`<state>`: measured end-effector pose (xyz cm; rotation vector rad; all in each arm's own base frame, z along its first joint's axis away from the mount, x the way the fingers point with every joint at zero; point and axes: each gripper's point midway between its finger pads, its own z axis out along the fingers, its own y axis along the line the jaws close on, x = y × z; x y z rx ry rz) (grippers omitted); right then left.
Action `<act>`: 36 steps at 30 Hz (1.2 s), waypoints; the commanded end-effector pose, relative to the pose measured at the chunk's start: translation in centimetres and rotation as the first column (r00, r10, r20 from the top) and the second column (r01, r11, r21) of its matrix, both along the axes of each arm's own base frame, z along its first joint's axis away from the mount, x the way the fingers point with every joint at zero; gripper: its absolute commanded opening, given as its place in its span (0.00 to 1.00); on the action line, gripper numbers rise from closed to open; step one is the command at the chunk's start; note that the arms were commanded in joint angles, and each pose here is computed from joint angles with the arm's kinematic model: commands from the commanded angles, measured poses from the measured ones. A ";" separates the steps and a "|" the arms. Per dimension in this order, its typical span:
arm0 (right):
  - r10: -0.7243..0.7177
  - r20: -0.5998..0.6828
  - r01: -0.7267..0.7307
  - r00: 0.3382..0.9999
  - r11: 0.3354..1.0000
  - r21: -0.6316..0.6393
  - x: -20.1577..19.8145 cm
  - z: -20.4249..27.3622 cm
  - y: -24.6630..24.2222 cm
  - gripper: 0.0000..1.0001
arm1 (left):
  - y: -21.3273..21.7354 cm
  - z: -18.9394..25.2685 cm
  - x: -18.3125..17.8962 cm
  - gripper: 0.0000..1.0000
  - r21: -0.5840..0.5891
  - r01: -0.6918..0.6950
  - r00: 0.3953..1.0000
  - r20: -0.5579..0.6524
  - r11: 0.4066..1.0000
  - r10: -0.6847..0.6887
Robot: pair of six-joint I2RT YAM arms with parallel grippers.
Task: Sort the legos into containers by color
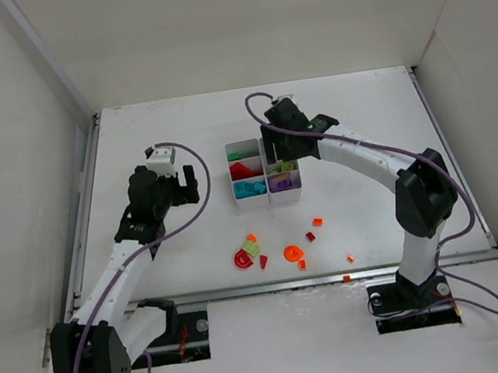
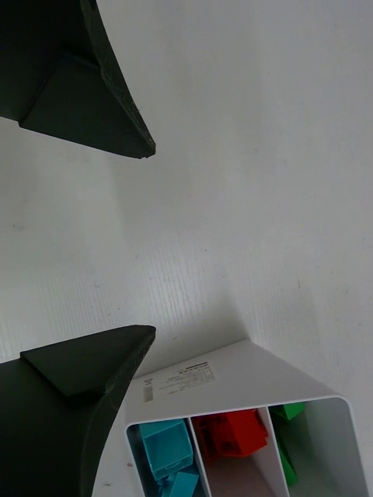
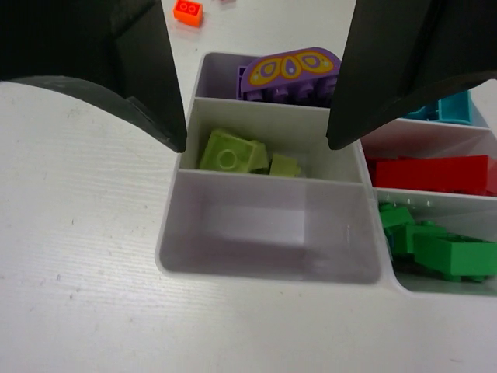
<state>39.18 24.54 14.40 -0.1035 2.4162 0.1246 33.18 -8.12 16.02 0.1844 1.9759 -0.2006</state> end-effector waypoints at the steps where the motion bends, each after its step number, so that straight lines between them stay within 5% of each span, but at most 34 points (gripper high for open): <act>1: 0.001 0.079 -0.006 0.997 0.998 0.058 2.2 3.1 1.1 0.79 | 0.3 1.3 0.5 0.87 -0.013 -0.020 0.999 0.048 1.000 0.020; 6: 0.135 0.150 -0.138 0.979 0.990 0.011 0.8 6.6 2.8 0.92 | 0.6 1.2 0.7 0.88 0.002 -0.027 0.998 0.051 1.000 0.027; 10: 0.415 0.208 -0.413 0.886 0.909 -0.053 -4.4 8.7 6.6 0.92 | 0.8 1.4 1.4 0.88 0.034 -0.027 0.997 0.079 0.999 0.024; 15: 0.612 0.060 -0.613 0.788 0.790 -0.006 -13.5 2.1 9.2 0.83 | 0.9 2.9 2.2 0.88 0.045 -0.034 0.992 0.123 0.998 0.029; 21: 0.674 -0.003 -0.673 0.738 0.737 0.068 -19.7 -0.8 12.3 0.76 | 1.7 1.5 1.5 0.89 0.085 -0.056 0.995 0.090 0.995 0.048; 36: 0.666 -0.125 -0.657 0.735 0.746 0.109 -20.7 -8.1 14.0 0.64 | 2.4 1.5 0.7 0.91 0.051 -0.090 0.991 0.100 0.995 0.085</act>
